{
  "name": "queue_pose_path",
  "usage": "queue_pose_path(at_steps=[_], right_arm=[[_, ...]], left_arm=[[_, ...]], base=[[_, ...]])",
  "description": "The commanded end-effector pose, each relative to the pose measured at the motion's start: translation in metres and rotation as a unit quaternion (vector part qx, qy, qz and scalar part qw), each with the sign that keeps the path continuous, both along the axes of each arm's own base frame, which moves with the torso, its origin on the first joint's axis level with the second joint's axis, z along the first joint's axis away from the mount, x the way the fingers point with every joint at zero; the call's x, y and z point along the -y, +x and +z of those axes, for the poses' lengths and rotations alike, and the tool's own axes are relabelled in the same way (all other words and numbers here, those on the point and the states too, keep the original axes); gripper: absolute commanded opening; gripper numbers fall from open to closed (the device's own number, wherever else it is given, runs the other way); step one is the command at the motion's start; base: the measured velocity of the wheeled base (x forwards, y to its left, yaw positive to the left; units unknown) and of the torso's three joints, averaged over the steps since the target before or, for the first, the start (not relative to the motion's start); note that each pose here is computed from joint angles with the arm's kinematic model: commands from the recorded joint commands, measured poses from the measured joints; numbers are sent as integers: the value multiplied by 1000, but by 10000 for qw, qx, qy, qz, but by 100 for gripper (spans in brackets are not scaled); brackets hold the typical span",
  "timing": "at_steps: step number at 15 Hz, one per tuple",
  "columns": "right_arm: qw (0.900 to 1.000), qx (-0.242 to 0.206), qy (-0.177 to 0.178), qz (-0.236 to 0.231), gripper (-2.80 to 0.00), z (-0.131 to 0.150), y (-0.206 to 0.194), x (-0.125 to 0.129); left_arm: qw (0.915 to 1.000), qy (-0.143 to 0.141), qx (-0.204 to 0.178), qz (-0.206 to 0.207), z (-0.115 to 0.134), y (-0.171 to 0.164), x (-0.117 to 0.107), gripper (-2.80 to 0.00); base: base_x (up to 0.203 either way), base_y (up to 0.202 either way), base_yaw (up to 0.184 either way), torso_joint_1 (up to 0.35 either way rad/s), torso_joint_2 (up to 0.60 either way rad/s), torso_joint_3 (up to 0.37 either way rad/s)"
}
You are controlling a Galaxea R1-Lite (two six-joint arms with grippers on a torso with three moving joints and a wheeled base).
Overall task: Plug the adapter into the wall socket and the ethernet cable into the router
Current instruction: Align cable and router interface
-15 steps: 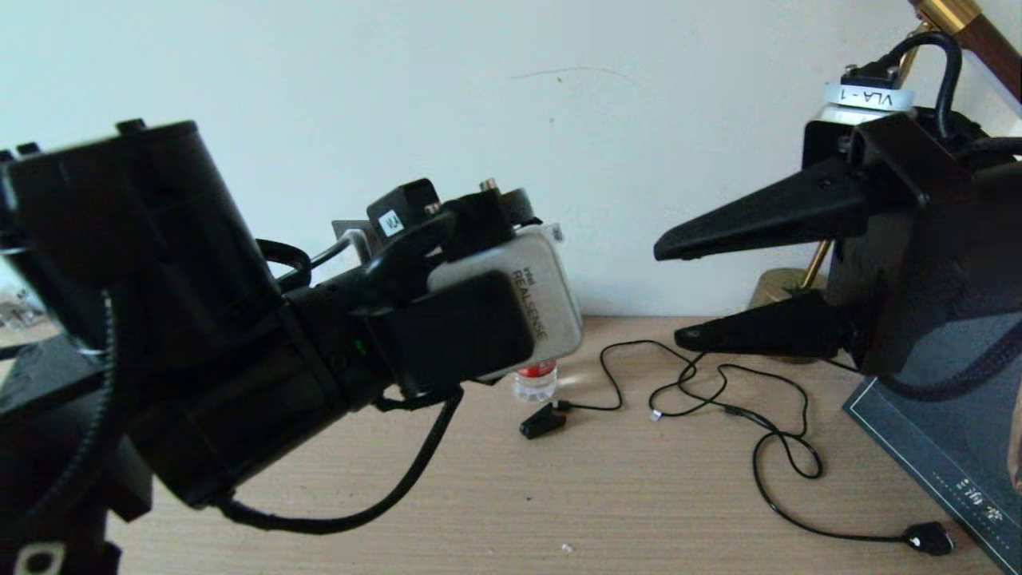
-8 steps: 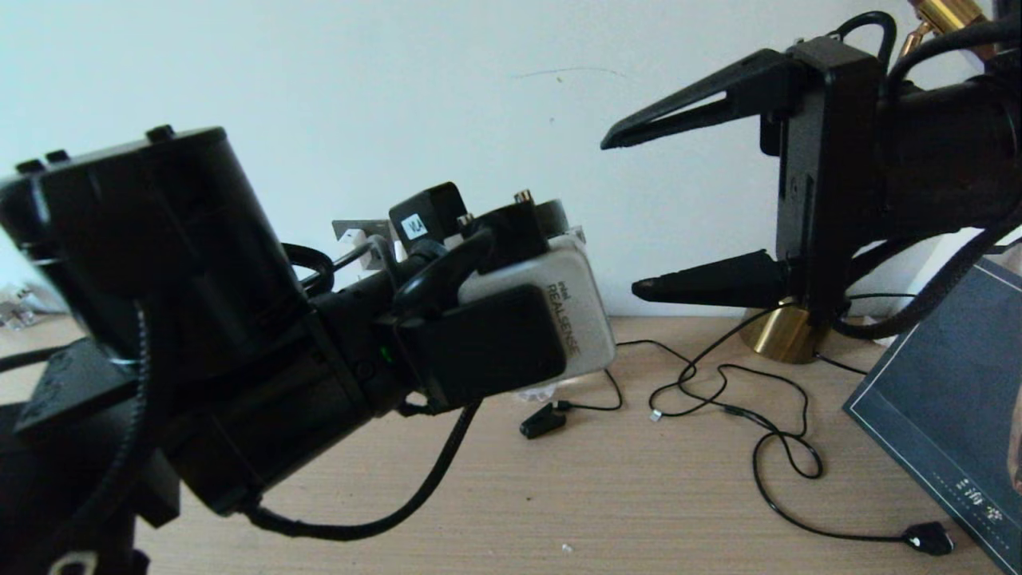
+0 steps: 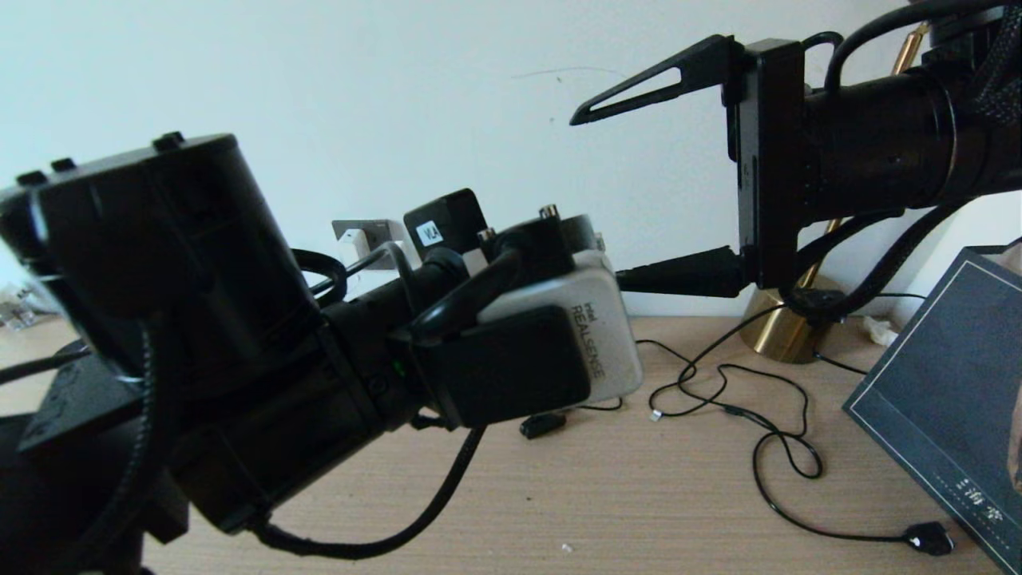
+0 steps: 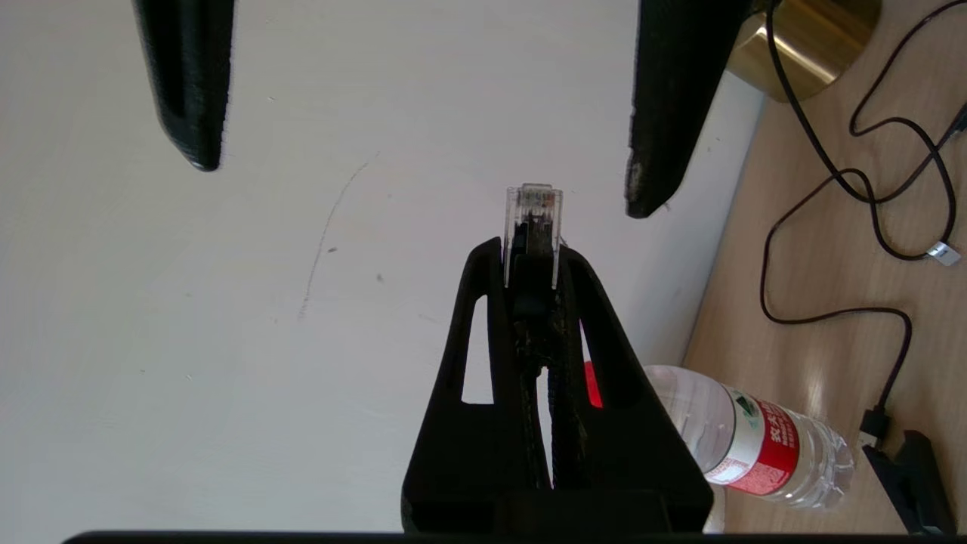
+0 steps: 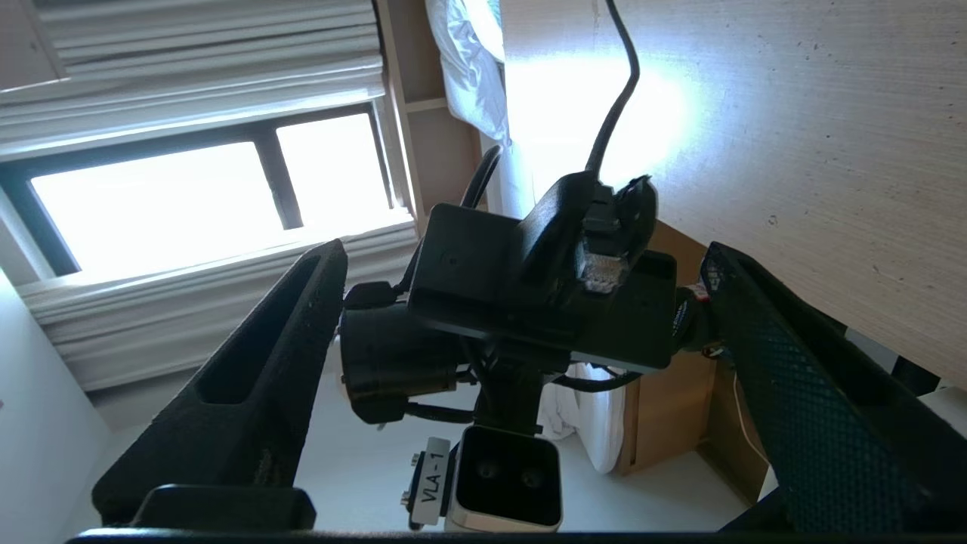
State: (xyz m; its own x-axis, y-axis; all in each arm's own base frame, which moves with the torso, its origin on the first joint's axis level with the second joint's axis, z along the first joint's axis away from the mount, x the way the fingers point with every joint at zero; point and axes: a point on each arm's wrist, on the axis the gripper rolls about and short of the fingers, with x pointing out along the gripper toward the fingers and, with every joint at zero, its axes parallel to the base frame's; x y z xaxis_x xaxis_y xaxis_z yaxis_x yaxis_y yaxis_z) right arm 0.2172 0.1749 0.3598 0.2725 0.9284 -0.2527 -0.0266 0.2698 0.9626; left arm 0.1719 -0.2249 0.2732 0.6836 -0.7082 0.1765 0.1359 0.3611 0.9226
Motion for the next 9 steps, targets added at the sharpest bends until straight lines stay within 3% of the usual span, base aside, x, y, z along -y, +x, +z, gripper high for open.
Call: queue_pose_path(at_steps=[1,2,9], right_arm=[[9999,-120,35,-87,0,0,2,4],[9996,-230,69,-149,-280,0,3,5],[9990,-393,88,-190,-280,-2,3,7]], left_arm=[[9999,17,109,30,2,0,-1,-280],[9998,-10,180,33,4,-1,-1,-280],[9991,7,415,55,6,9,15,-280]], base=[[0,0,0,0,0,0],[0,0,0,0,0,0],[0,0,0,0,0,0]])
